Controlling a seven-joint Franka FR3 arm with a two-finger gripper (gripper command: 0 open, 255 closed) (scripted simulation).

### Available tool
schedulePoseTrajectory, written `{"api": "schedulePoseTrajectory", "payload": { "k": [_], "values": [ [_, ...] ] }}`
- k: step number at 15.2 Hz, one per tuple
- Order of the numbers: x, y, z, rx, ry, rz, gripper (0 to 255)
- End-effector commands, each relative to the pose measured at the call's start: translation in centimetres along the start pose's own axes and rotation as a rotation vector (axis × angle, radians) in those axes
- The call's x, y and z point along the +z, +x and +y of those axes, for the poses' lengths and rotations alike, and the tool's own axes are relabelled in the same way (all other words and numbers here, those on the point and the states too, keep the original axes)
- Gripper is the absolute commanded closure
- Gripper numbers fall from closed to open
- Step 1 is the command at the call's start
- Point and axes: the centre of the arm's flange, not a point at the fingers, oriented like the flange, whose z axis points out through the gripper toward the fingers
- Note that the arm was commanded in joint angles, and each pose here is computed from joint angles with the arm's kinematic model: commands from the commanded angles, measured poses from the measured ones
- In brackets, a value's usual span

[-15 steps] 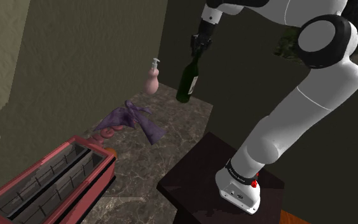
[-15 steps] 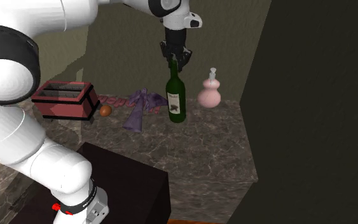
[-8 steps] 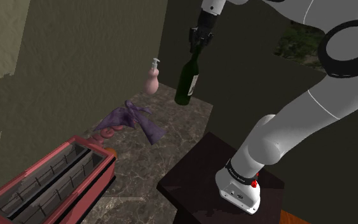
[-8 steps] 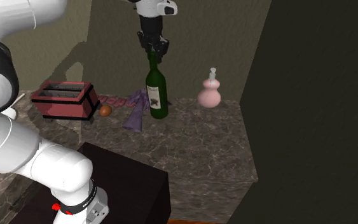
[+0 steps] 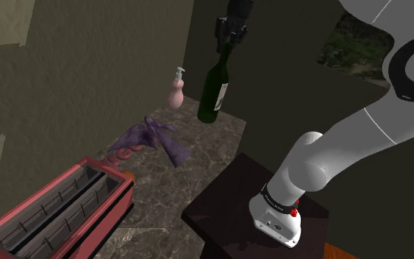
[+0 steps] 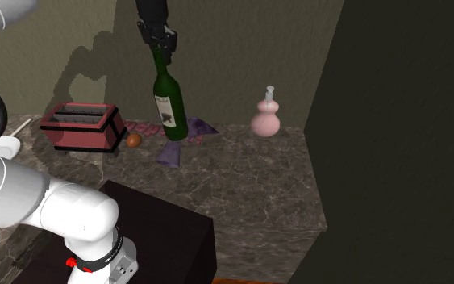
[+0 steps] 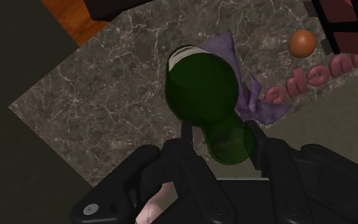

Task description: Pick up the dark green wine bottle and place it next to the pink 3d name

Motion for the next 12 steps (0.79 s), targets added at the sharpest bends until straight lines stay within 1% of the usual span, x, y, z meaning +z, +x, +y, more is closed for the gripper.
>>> {"api": "schedulePoseTrajectory", "payload": {
  "k": [1, 12],
  "values": [
    [-0.8, -1.2, -1.9, 0.001, 0.000, 0.000, 255],
    [-6.7, -8.8, -12.9, 0.001, 0.000, 0.000, 255]
  ]
}}
